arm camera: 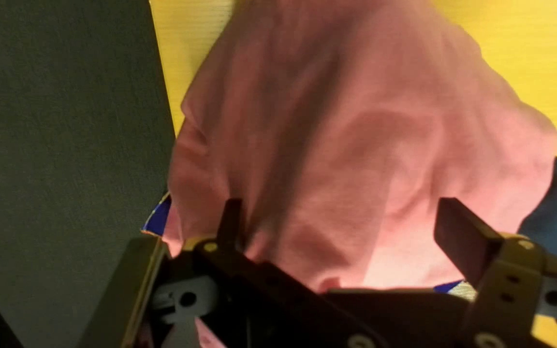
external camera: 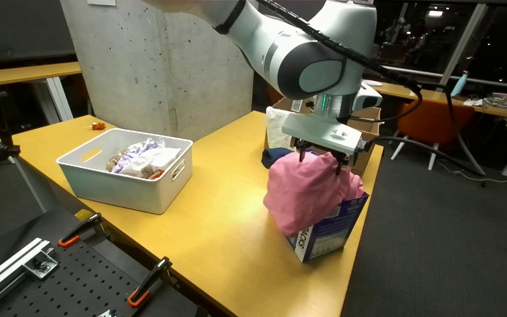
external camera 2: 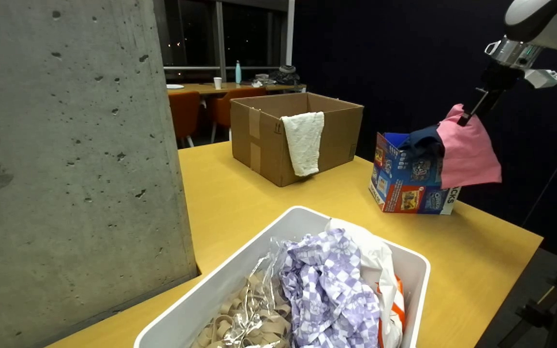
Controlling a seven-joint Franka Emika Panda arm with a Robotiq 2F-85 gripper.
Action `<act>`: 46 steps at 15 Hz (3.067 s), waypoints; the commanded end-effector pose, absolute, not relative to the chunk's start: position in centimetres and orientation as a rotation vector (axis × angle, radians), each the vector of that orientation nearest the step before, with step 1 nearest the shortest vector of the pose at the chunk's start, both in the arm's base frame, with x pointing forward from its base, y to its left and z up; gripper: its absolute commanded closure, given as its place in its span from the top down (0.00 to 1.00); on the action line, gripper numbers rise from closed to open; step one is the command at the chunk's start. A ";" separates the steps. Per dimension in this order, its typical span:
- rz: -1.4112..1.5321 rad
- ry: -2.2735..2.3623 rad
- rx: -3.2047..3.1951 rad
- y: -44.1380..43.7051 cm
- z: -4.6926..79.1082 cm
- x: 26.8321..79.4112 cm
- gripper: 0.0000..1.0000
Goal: Move the laundry and the toy from the box into the washing basket
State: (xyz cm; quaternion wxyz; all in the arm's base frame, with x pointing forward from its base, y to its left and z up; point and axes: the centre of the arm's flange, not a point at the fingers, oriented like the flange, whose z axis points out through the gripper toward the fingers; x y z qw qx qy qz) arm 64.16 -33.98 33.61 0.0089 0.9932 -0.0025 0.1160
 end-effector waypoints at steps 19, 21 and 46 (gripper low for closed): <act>0.320 0.042 3.096 -33.2 36.2 67.7 0.01; 0.332 0.041 3.093 -33.0 37.1 67.6 0.00; 0.431 0.349 2.967 -10.9 52.0 60.9 0.01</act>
